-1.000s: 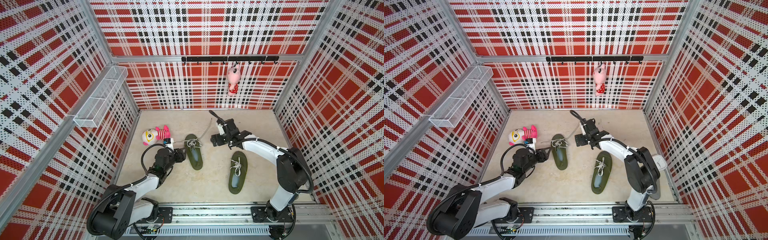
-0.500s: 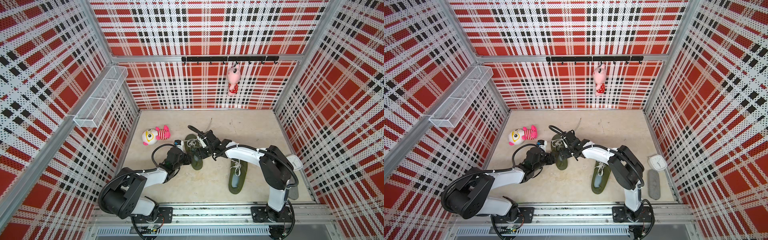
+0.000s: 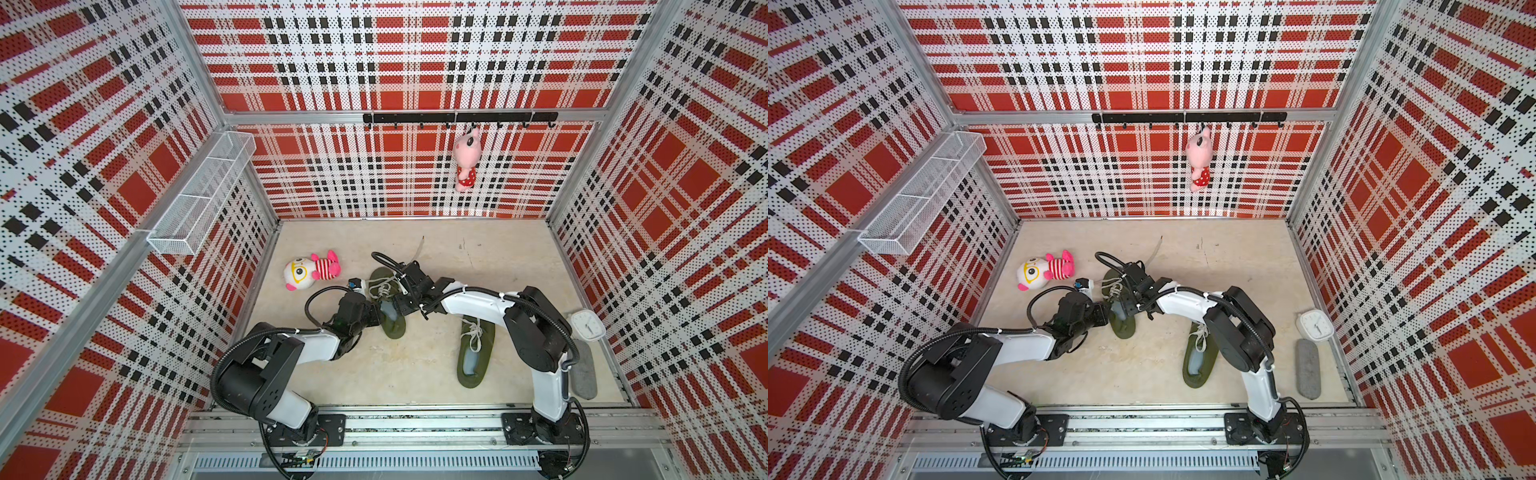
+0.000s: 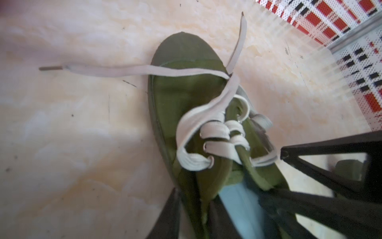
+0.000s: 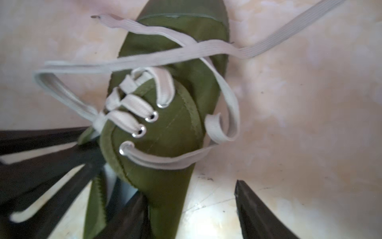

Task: Remove the insole from the shoe
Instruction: Untie the shoelace on the shoe.

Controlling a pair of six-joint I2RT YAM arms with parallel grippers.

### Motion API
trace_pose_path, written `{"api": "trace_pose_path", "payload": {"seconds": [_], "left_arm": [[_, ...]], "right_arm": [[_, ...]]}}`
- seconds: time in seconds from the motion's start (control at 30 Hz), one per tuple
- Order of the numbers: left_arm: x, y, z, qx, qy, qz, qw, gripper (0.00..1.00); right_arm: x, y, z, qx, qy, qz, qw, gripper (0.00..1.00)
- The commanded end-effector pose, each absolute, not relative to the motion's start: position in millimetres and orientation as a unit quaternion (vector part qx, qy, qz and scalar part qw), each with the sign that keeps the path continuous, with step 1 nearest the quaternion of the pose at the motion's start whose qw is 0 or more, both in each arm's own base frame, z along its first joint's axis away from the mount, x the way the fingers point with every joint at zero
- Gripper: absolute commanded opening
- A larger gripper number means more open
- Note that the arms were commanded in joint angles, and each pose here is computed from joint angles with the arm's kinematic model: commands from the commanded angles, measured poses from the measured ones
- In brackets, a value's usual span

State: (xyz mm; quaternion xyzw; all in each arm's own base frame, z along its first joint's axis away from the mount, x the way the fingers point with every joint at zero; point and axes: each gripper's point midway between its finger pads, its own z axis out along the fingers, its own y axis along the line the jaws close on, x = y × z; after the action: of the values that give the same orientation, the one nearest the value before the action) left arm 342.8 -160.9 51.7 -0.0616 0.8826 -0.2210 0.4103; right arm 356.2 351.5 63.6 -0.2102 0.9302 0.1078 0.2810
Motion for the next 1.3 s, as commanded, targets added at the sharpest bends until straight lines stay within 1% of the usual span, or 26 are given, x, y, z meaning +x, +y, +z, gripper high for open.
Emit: {"api": "trace_pose_path", "payload": {"seconds": [0.0,0.03,0.07,0.13,0.27,0.43,0.5,0.6,0.67,0.73,0.77,0.83,0.9,0.93,1.0,1.1,1.27], "left_arm": [[345.7,-141.9,52.5,-0.083,0.881,-0.212,0.416,0.08],[345.4,-139.1,53.9,-0.084,0.88,-0.213,0.417,0.04],[345.1,-136.8,56.8,-0.083,0.878,-0.216,0.42,0.0],[343.5,-132.1,60.2,-0.081,0.876,-0.218,0.423,0.0],[339.2,-116.9,59.7,-0.092,0.874,-0.217,0.425,0.0],[334.3,-105.6,54.2,-0.097,0.877,-0.212,0.42,0.0],[333.6,-110.8,55.1,-0.084,0.877,-0.221,0.419,0.0],[332.1,-128.3,65.4,-0.053,0.865,-0.262,0.424,0.0],[330.5,-138.5,77.2,-0.034,0.851,-0.299,0.43,0.14],[328.5,-144.9,91.5,-0.019,0.835,-0.332,0.439,0.32],[326.2,-150.0,99.3,-0.008,0.827,-0.348,0.441,0.4],[331.2,-138.6,113.6,-0.015,0.814,-0.357,0.457,0.56],[336.9,-131.6,126.2,-0.023,0.804,-0.367,0.467,0.67],[341.6,-128.7,131.1,-0.028,0.8,-0.372,0.47,0.7],[354.6,-126.3,135.2,-0.037,0.799,-0.379,0.466,0.73],[378.2,-132.3,128.0,-0.045,0.804,-0.393,0.443,0.74],[424.4,-144.8,105.3,-0.059,0.814,-0.401,0.415,0.76]], "right_arm": [[377.5,313.6,73.9,-0.187,0.927,0.002,0.324,0.57],[378.7,305.3,72.6,-0.184,0.928,-0.01,0.323,0.49],[379.3,296.3,71.1,-0.179,0.93,-0.019,0.32,0.39],[378.8,281.4,67.0,-0.17,0.934,-0.03,0.312,0.23],[372.8,261.3,58.4,-0.156,0.943,-0.03,0.293,0.0],[360.4,255.1,46.8,-0.146,0.953,-0.002,0.267,0.0],[355.3,266.2,50.9,-0.148,0.95,0.042,0.27,0.0],[344.1,295.7,60.5,-0.16,0.938,0.142,0.271,0.0],[338.4,308.1,64.7,-0.158,0.932,0.188,0.268,0.0],[333.9,315.4,65.9,-0.154,0.927,0.217,0.263,0.0],[332.5,316.0,65.1,-0.151,0.927,0.223,0.261,0.0],[331.0,314.7,64.0,-0.144,0.928,0.225,0.259,0.0],[329.3,310.2,61.1,-0.138,0.932,0.216,0.255,0.0],[329.2,305.0,58.5,-0.134,0.936,0.203,0.253,0.0],[327.8,298.9,55.0,-0.133,0.941,0.187,0.249,0.0],[326.9,297.0,54.7,-0.137,0.941,0.183,0.249,0.0],[327.9,304.9,61.1,-0.141,0.934,0.203,0.257,0.0]]}}
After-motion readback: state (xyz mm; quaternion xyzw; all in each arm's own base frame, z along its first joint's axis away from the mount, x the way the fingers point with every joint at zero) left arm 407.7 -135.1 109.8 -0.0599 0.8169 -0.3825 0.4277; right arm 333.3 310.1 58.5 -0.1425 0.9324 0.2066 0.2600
